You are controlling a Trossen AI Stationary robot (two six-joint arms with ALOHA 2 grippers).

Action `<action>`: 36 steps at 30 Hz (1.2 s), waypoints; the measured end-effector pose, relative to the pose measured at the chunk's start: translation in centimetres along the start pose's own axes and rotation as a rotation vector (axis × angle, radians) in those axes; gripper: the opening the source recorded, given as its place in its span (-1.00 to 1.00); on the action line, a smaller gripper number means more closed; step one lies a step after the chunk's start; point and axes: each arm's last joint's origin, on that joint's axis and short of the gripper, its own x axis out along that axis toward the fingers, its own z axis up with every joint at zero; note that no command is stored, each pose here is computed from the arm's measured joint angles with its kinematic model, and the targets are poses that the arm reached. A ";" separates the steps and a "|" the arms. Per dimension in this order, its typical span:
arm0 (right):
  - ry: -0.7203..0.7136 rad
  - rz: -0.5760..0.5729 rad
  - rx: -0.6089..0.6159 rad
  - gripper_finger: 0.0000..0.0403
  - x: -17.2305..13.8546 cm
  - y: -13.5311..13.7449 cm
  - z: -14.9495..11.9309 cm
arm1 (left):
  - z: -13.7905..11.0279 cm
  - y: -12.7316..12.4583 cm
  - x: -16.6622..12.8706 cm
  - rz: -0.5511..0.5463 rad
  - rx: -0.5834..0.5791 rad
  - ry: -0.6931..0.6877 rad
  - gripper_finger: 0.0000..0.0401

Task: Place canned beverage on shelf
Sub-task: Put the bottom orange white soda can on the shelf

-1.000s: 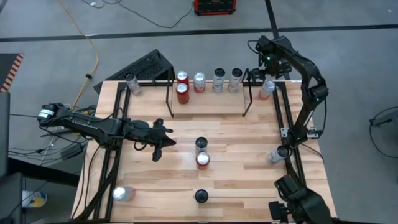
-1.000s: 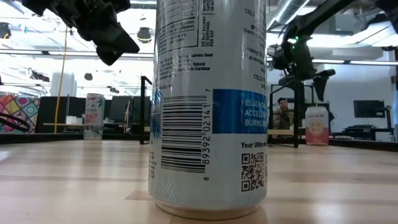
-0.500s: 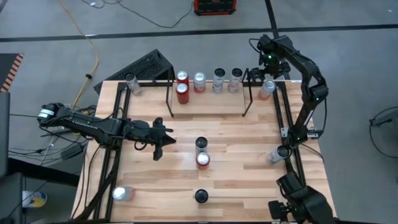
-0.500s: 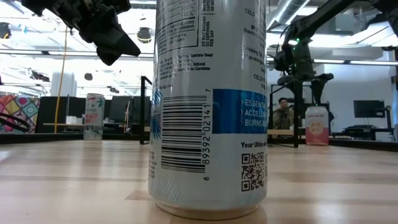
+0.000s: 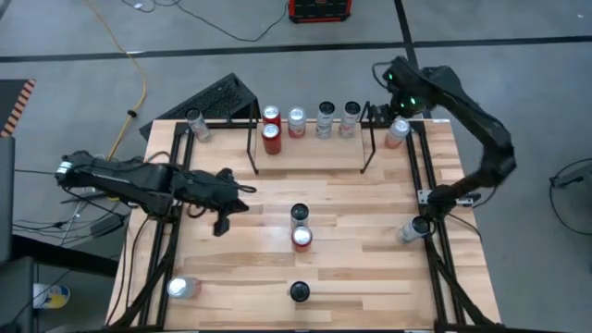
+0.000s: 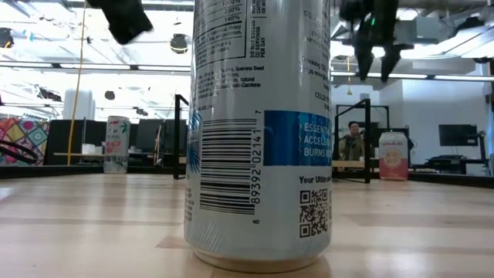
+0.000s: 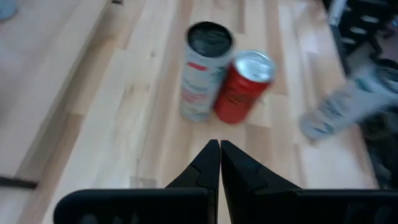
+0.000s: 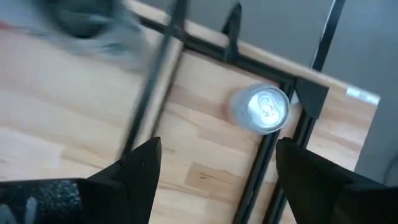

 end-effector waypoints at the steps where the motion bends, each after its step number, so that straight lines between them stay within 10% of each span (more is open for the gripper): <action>1: -0.037 0.003 -0.007 0.44 -1.1 0.5 -0.9 | 0.5 -0.4 -0.8 -0.014 0.002 0.025 -1.00; 9: -0.289 0.153 -0.089 0.44 -6.2 4.1 -9.5 | 2.7 -3.1 -6.1 -0.091 0.018 0.098 -1.00; 19: -0.396 0.438 -0.240 0.44 -2.7 9.6 -18.2 | 1.3 -4.0 -7.1 -0.109 -0.030 0.242 -1.00; 36: -0.321 0.480 -0.228 0.44 0.4 14.8 -22.2 | 1.9 -5.2 -6.8 -0.341 -0.080 0.271 -0.34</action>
